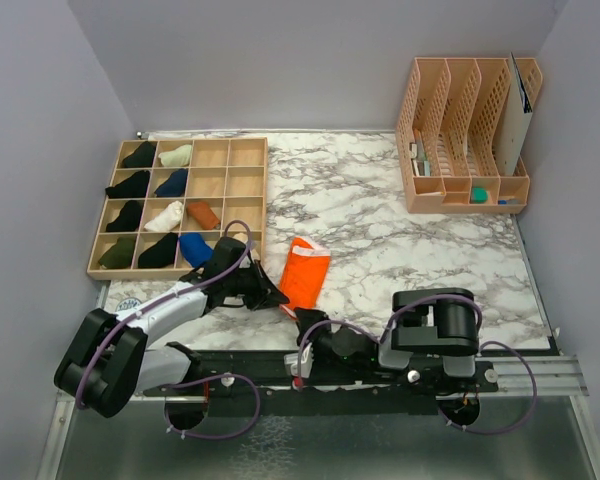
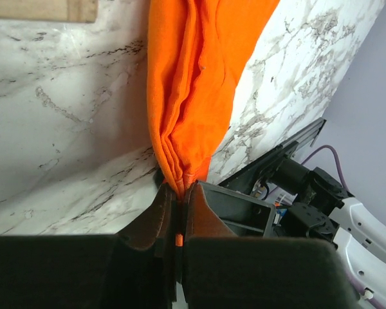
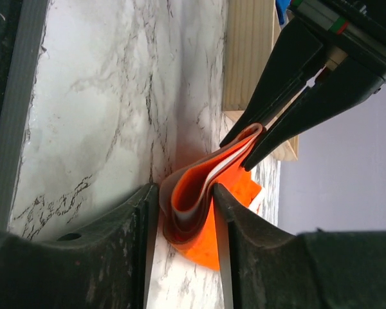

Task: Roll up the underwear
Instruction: Roll the underwear to the center of the board.

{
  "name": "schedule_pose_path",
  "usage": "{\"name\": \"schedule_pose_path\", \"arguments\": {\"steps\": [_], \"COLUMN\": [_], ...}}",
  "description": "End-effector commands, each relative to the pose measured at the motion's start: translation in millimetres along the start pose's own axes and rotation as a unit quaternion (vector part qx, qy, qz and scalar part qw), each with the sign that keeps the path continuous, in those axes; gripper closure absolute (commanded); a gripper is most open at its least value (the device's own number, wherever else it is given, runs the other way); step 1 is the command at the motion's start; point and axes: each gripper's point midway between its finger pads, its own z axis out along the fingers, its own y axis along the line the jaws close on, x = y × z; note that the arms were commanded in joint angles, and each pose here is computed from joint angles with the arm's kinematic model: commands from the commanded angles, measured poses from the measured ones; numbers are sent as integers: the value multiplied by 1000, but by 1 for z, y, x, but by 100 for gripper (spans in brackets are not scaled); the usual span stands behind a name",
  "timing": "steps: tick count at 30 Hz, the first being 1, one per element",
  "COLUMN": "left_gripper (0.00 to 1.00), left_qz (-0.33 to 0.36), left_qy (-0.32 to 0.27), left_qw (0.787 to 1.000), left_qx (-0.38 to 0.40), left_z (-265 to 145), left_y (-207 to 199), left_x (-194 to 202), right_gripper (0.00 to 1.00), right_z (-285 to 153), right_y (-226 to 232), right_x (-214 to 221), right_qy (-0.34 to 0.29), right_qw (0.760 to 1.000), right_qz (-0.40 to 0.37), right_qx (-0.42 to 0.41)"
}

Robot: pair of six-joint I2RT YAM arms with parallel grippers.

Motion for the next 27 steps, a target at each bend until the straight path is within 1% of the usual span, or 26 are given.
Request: {"name": "schedule_pose_path", "arguments": {"steps": [1,5,9,12,14,16,17,25,27], "left_gripper": [100,100,100,100,100,100,100,100,100], "left_qz": [-7,-6,-5,-7,-7,-7,-8,-10,-10], "left_qy": [7,5,3,2,2,3,3,1,0], "left_qw": [1000,1000,1000,1000,1000,1000,1000,1000,1000], "left_qx": [5,3,-5,-7,-6,-6,-5,-6,-7], "left_z": [-3,-3,-4,-4,-4,-3,-3,-2,-2], "left_y": [1,2,6,9,10,10,9,11,12], "left_x": [5,5,5,7,7,7,7,6,6], "right_gripper": [59,65,65,49,46,45,46,69,72], "right_z": [0,1,-1,-1,0,2,3,5,6], "right_y": [9,5,-5,-12,-14,-15,-15,-25,-26], "right_x": [12,19,26,29,28,27,25,18,18], "right_qy": [22,40,56,64,62,60,56,41,42], "right_qw": [1000,999,997,996,996,996,997,996,996], "right_qz": [-8,-5,18,18,18,18,19,19,26], "right_qx": [-5,15,45,55,58,57,56,72,74]}}
